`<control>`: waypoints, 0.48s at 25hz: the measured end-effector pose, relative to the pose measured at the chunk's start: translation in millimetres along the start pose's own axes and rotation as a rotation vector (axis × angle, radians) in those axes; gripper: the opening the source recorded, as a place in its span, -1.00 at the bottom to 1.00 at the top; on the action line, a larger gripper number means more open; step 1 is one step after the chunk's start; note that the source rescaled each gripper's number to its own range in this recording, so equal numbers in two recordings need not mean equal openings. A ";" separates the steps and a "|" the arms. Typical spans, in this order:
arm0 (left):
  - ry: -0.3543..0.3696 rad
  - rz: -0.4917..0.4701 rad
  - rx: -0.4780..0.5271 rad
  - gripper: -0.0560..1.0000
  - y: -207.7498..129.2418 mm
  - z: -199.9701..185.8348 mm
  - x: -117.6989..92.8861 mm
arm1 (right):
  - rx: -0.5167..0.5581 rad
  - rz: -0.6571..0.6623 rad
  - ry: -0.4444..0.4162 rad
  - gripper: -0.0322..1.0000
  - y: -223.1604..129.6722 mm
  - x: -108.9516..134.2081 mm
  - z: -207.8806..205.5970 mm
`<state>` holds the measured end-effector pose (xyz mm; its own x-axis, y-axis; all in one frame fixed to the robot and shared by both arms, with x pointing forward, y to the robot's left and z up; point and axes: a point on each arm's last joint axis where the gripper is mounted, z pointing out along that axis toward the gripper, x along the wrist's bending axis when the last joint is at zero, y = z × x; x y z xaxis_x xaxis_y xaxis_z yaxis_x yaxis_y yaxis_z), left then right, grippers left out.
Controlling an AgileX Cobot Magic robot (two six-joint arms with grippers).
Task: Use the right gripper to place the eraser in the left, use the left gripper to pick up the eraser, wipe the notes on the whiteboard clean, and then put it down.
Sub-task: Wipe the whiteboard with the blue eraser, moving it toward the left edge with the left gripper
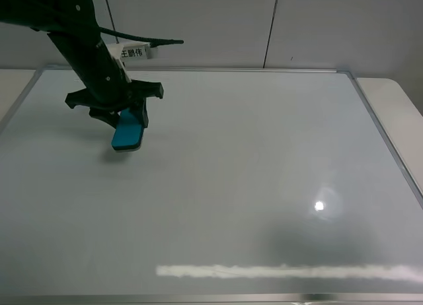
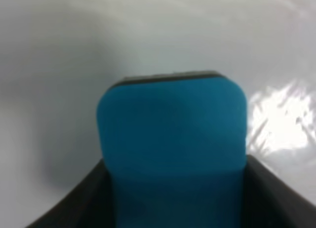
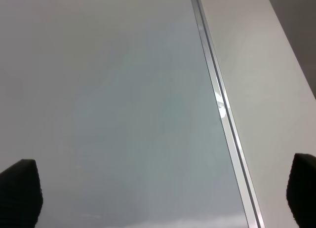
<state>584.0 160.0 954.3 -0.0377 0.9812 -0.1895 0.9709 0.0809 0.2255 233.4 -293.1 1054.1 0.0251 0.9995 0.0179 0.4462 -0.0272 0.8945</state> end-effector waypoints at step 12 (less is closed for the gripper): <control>0.012 -0.038 0.013 -0.85 -25.4 21.3 6.5 | 0.000 0.000 0.000 1.00 0.0 0.0 0.0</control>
<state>564.2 160.6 927.0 -0.0773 0.9794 -0.1864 0.9718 0.1158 0.2055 233.4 -293.1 1054.1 0.0251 0.9995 0.0179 0.4462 -0.0272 0.8945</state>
